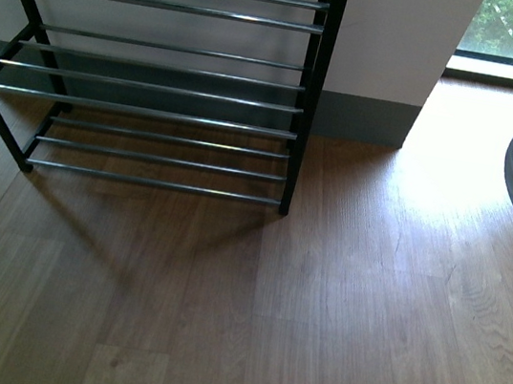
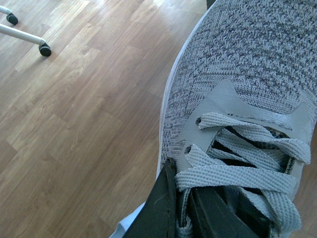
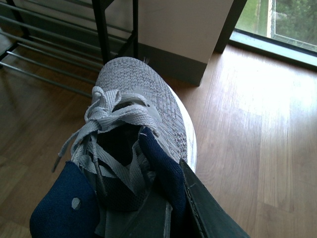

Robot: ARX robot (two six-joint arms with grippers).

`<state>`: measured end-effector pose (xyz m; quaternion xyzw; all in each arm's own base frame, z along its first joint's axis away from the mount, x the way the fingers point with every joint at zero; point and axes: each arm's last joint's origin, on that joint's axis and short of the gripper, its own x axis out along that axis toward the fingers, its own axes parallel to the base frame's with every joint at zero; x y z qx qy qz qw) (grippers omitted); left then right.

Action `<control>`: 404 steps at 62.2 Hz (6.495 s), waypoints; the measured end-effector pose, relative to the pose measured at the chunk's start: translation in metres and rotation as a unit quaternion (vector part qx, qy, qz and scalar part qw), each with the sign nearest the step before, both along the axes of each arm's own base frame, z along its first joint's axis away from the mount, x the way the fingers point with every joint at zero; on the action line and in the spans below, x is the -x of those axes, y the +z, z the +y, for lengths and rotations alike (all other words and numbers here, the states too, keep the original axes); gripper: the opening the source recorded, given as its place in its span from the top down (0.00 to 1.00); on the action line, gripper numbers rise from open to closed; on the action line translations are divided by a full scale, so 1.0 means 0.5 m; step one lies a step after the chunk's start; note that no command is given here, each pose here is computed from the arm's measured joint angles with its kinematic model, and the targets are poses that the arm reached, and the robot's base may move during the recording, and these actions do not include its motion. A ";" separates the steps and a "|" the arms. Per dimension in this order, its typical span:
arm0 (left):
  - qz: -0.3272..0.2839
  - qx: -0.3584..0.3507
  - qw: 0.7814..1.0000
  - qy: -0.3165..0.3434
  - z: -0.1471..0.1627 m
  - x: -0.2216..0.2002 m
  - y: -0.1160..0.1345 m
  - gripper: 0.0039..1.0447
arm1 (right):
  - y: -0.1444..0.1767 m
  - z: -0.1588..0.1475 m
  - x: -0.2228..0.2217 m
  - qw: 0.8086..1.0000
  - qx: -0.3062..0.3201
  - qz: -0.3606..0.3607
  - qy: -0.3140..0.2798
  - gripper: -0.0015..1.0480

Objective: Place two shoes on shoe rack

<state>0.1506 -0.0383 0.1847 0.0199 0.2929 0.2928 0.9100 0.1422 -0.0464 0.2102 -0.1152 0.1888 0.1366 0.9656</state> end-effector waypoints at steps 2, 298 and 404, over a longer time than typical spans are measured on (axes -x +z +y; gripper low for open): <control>0.000 0.000 1.000 0.000 0.000 0.000 0.000 0.99 | 0.000 0.000 0.000 1.000 0.000 0.000 0.001 0.99; 0.001 0.000 1.000 0.001 0.000 0.001 -0.002 0.99 | -0.141 0.087 -0.516 0.930 -0.223 0.056 -0.286 0.99; 0.001 0.000 1.000 0.001 0.000 0.001 -0.002 0.99 | -0.024 0.049 -0.177 0.966 -0.118 -0.182 -0.142 0.90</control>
